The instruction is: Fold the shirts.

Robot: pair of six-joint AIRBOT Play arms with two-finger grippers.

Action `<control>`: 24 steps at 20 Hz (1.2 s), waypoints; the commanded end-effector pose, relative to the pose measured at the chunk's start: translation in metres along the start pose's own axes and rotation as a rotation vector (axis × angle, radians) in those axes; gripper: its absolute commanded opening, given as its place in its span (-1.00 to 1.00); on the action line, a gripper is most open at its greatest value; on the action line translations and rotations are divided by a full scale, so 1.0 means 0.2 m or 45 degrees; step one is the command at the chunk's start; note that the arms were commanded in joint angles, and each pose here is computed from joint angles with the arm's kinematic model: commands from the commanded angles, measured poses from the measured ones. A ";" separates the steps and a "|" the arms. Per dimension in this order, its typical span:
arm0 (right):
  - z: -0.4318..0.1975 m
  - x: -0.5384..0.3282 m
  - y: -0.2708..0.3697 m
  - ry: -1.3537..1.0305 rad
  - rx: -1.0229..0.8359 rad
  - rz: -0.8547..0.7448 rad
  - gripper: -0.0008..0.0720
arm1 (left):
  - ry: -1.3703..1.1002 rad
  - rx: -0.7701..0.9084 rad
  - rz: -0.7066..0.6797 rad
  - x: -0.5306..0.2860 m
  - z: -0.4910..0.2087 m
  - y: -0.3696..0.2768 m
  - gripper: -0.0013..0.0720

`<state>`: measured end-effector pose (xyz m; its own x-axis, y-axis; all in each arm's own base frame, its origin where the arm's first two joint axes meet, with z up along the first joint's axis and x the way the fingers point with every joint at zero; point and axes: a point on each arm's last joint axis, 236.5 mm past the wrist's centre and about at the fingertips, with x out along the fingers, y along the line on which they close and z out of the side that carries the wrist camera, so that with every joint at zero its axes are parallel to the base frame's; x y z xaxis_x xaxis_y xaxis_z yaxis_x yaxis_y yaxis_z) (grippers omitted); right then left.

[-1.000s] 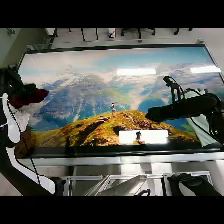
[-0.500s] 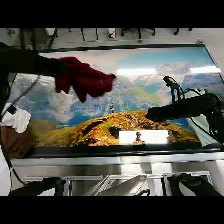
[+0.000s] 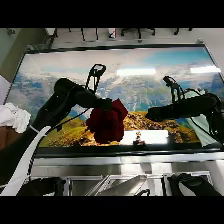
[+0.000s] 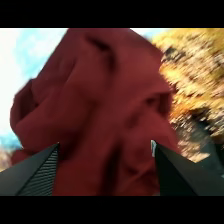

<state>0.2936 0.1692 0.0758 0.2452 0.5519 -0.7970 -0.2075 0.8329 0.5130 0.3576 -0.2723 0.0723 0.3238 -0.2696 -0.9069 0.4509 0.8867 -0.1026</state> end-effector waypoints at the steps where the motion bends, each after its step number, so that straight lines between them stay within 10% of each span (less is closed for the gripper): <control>1: 0.00 0.00 0.00 0.000 -0.001 0.000 -0.92 | 0.269 -0.087 0.087 -0.03 -0.17 0.17 0.79; 7: 0.01 0.02 -0.01 0.004 0.000 -0.006 -0.92 | 0.372 -0.274 0.117 -0.26 -0.56 0.46 0.79; 14: -0.15 0.23 -0.15 0.201 0.109 -0.029 -0.83 | 0.115 -0.695 -0.326 0.19 -0.91 0.15 0.79; 16: -0.20 0.31 -0.17 0.271 0.143 -0.015 0.31 | 0.093 -0.746 -0.345 0.29 -0.93 0.13 0.79; 17: -0.22 0.35 -0.16 0.301 0.144 -0.012 0.52 | 0.106 -0.746 -0.336 0.34 -0.95 0.12 0.79; 21: -0.28 0.59 -0.09 0.361 0.064 -0.015 0.03 | 0.163 -0.693 -0.315 0.49 -0.91 0.05 0.79; 24: -0.33 0.77 -0.04 0.397 0.072 0.000 0.04 | 0.238 -0.659 -0.300 0.57 -0.88 0.04 0.79</control>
<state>0.2705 0.2218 -0.0484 -0.0441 0.5198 -0.8532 -0.1518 0.8406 0.5199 0.2424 -0.2205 -0.0901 0.1136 -0.4659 -0.8775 0.0083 0.8836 -0.4681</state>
